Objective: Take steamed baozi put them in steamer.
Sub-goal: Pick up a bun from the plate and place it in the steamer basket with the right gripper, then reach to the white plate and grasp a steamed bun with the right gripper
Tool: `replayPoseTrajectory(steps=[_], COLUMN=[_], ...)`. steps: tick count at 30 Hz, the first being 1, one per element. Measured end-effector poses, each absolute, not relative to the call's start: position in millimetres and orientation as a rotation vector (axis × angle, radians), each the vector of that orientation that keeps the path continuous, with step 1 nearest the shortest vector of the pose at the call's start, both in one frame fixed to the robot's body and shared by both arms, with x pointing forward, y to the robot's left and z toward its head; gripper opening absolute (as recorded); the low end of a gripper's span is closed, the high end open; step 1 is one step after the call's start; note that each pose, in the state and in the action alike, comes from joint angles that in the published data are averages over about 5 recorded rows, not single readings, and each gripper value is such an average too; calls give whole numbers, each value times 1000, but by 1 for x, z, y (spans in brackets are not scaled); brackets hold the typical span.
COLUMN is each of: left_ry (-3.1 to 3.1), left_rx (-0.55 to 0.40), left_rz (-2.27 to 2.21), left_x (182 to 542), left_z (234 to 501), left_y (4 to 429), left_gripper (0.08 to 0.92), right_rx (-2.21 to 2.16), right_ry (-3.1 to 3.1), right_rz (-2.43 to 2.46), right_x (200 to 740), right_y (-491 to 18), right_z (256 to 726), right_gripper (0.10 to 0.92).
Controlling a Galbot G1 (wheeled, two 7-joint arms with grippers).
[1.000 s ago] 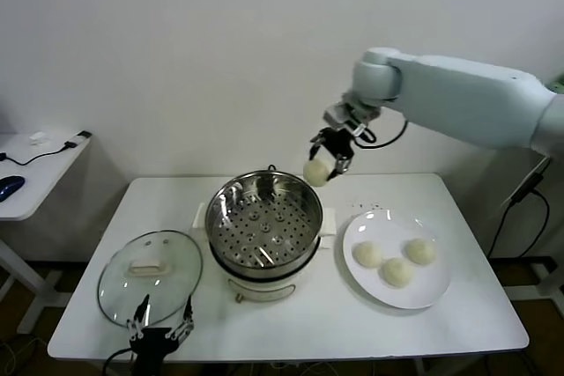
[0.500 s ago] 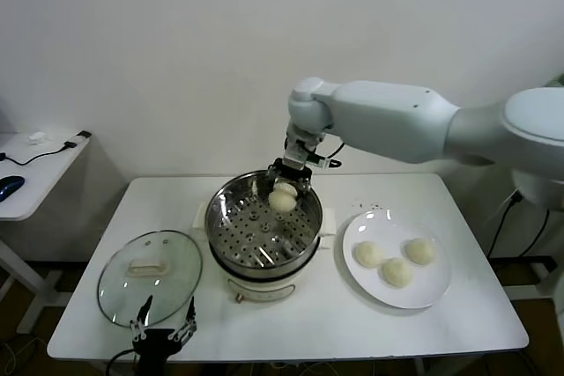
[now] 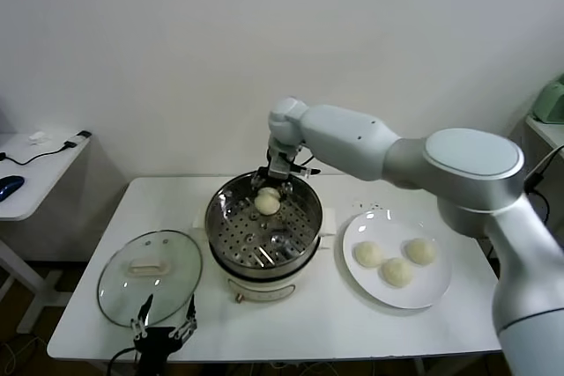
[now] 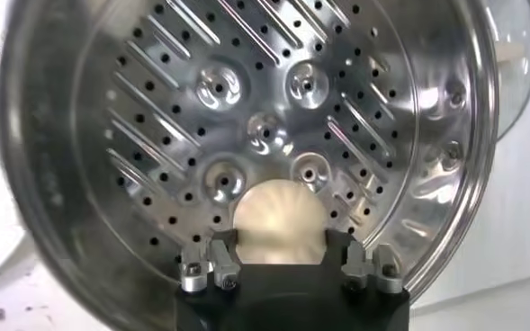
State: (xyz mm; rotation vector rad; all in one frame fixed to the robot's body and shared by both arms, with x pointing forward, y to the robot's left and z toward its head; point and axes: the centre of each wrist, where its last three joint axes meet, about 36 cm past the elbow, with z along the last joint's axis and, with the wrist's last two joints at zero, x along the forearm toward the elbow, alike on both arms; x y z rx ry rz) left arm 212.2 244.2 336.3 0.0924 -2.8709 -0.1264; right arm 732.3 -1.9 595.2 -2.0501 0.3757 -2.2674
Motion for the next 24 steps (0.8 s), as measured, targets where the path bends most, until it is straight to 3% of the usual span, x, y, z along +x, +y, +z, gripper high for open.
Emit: replayPoseTrajectory(steps=[5,13,20,24], left_ry=[-2872,-2871,-2871,-2874], left_rx=[96,91,83,83], left_rz=[-120,-111,-107,-105], left_x=[213,212,213,214], left_z=[336,338,337,337], left_y=[244,242,240,240], left_gripper=[823,823,823,823], right_rx=[-2051,-2087,-2178,-2238], right_ry=[387,458,733,1001], right_rz=[-2236,-2206,-2279,-2359], right_x=[737,741,740,728], right_y=[-2,-30,-119,-188], right_z=[598,641,686,689], right_gripper=[814,823,823,823])
